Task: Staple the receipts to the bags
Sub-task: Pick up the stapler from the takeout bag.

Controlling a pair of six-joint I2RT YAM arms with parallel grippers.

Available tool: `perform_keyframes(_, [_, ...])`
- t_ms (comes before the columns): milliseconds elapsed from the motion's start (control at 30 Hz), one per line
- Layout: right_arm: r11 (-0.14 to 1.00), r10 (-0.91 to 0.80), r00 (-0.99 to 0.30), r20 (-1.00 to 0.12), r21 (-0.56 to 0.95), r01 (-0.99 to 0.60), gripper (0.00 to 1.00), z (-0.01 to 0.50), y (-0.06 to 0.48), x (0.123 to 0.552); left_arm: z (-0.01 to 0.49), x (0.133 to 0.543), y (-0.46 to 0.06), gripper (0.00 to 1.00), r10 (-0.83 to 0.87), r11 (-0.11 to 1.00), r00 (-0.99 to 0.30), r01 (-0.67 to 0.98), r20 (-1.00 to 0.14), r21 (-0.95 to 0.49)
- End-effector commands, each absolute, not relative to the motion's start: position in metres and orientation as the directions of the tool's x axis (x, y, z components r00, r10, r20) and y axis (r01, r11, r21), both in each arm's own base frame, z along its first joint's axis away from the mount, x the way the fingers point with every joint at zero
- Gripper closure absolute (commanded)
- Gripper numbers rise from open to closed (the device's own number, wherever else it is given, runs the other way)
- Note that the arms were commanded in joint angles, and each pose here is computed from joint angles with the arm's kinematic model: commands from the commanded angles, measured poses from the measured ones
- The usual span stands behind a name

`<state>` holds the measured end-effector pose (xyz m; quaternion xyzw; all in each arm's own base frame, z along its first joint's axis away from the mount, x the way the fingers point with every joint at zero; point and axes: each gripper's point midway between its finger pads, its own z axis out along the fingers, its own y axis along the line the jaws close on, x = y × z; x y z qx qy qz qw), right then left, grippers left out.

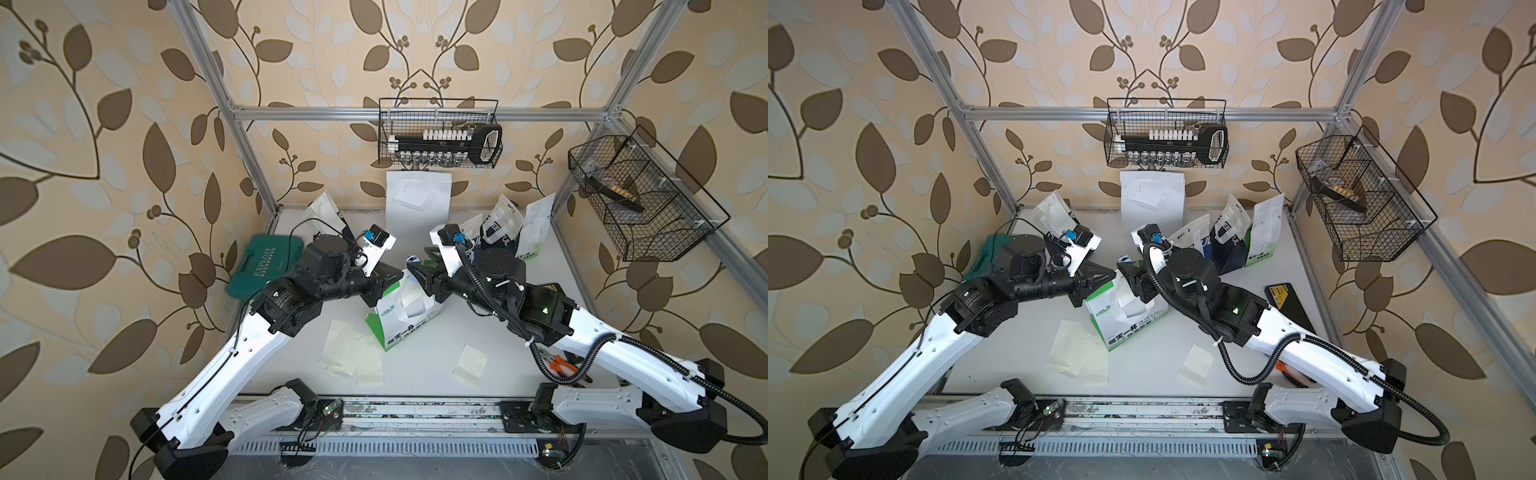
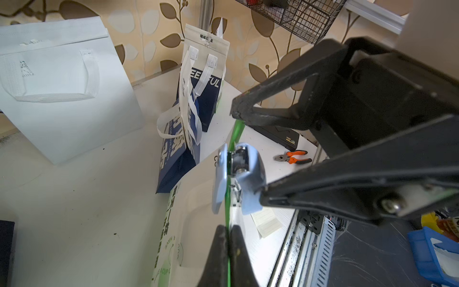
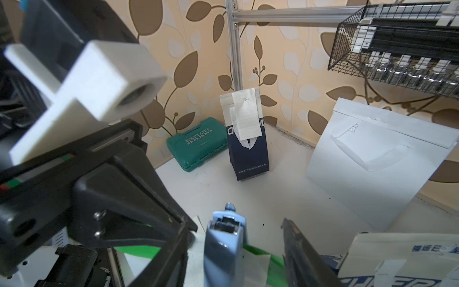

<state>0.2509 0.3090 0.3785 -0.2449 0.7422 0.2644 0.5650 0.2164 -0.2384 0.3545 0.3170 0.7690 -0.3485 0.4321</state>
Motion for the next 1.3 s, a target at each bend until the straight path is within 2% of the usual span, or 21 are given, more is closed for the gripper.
perform_keyframes(0, [0.744, -0.056, -0.254, -0.965, 0.129, -0.655, 0.43, 0.372, 0.314, 0.253, 0.379, 0.212, -0.238, 1.00, 0.138, 0.537, -0.359, 0.810, -0.923, -0.234])
perform_keyframes(433, [0.740, -0.115, -0.274, -0.955, 0.102, -0.665, 0.70, 0.355, 0.327, 0.254, 0.382, 0.213, -0.240, 1.00, 0.128, 0.533, -0.353, 0.813, -0.927, -0.236])
perform_keyframes(533, [0.760, -0.112, -0.259, -0.959, 0.085, -0.644, 0.83, 0.355, 0.324, 0.259, 0.382, 0.212, -0.240, 1.00, 0.130, 0.526, -0.358, 0.816, -0.925, -0.242])
perform_keyframes(767, [0.867, -0.071, -0.190, -0.979, 0.033, -0.498, 1.00, 0.373, 0.307, 0.286, 0.375, 0.212, -0.240, 1.00, 0.143, 0.533, -0.385, 0.806, -0.912, -0.257])
perform_keyframes(967, [0.926, -0.029, -0.126, -0.992, 0.020, -0.377, 1.00, 0.395, 0.287, 0.301, 0.368, 0.220, -0.235, 1.00, 0.155, 0.579, -0.402, 0.777, -0.902, -0.247])
perform_keyframes(1267, [0.940, 0.039, -0.106, -0.994, 0.072, -0.333, 1.00, 0.420, 0.248, 0.300, 0.357, 0.241, -0.215, 1.00, 0.164, 0.723, -0.461, 0.658, -0.872, -0.212])
